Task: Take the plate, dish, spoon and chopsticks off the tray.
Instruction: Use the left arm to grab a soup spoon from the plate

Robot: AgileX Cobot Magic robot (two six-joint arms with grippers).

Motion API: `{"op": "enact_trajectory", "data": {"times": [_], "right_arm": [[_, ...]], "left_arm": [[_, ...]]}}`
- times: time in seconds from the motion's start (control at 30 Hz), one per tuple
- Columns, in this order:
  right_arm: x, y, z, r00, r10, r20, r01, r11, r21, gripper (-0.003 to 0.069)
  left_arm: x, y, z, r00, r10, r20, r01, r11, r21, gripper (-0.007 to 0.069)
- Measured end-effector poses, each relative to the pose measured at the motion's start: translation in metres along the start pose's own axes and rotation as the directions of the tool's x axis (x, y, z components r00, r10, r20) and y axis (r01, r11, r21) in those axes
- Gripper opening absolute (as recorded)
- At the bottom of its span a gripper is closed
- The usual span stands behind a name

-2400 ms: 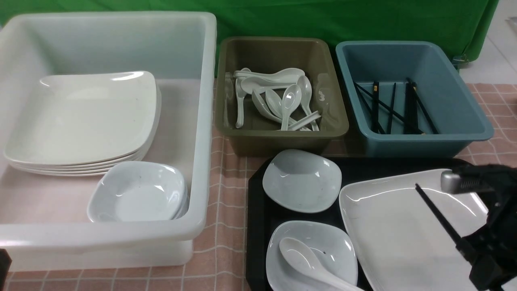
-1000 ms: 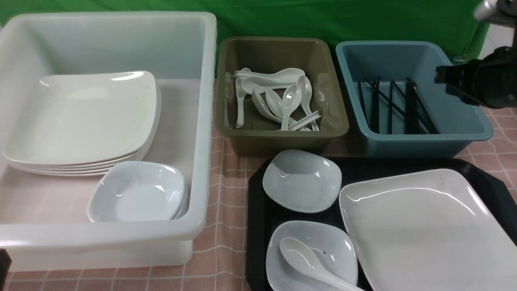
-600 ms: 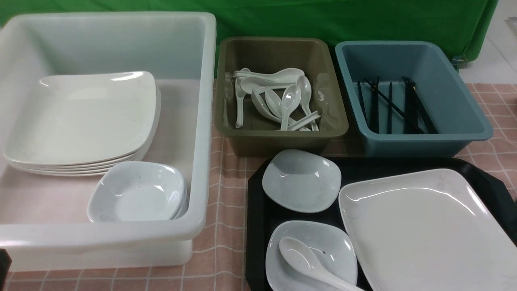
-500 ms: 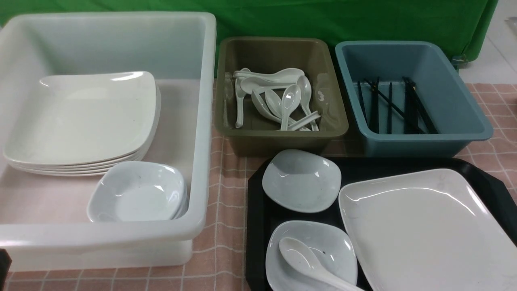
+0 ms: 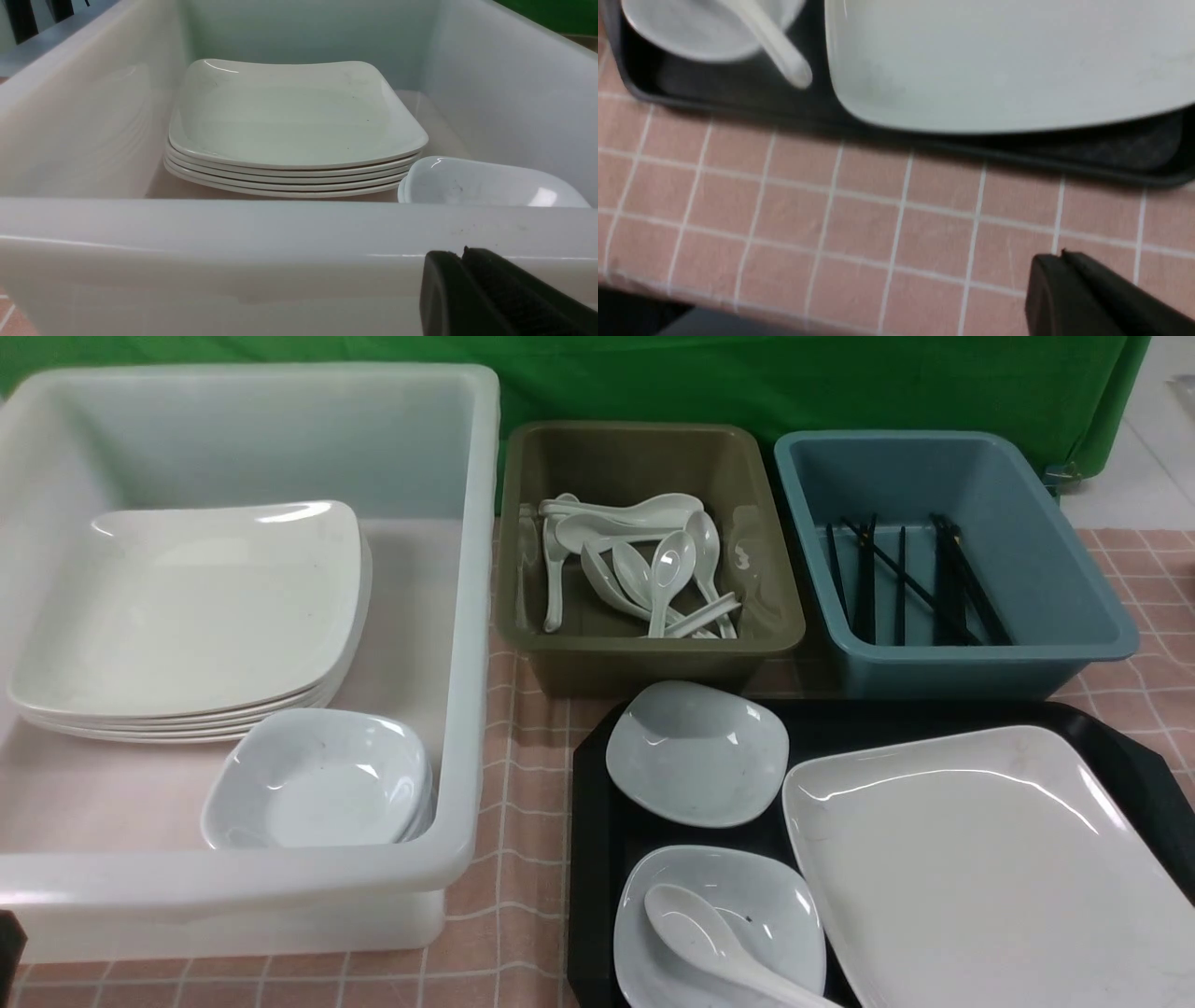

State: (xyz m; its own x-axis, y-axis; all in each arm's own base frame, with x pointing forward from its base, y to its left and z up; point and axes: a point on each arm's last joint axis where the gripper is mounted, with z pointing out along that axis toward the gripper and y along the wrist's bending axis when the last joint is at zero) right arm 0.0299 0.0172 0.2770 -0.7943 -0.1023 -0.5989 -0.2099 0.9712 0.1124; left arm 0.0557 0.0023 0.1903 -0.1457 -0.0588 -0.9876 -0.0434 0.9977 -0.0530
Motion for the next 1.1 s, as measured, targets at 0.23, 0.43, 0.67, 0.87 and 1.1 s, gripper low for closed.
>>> {"op": "enact_trajectory", "data": {"times": [0.23,0.43,0.67,0.87,1.1], "right_arm": [[0.006,0.001,-0.009,0.989,0.022,0.148,-0.022,1.0,0.001,0.0062],[0.006,0.001,-0.008,0.988,0.028,0.151,-0.029,1.0,0.001,0.007],[0.006,0.001,-0.008,0.988,0.028,0.154,-0.029,1.0,0.001,0.0086],[0.005,0.001,-0.008,0.987,0.028,0.158,-0.029,1.0,0.001,0.0097],[0.005,0.001,-0.008,0.986,0.028,0.163,-0.029,1.0,0.001,0.0116]], "left_arm": [[-0.011,-0.007,-0.001,0.709,-0.704,0.031,0.695,0.706,0.137,0.002],[-0.018,-0.005,-0.002,0.323,-0.946,0.011,0.926,0.318,0.202,0.002],[-0.081,-0.008,-0.025,0.506,-0.851,0.14,0.782,0.521,0.341,0.002],[-0.158,-0.027,-0.026,0.793,-0.608,-0.04,0.598,0.766,0.236,0.002],[-0.195,-0.058,0.046,0.734,-0.054,-0.677,0.356,0.88,0.315,0.002]]}}
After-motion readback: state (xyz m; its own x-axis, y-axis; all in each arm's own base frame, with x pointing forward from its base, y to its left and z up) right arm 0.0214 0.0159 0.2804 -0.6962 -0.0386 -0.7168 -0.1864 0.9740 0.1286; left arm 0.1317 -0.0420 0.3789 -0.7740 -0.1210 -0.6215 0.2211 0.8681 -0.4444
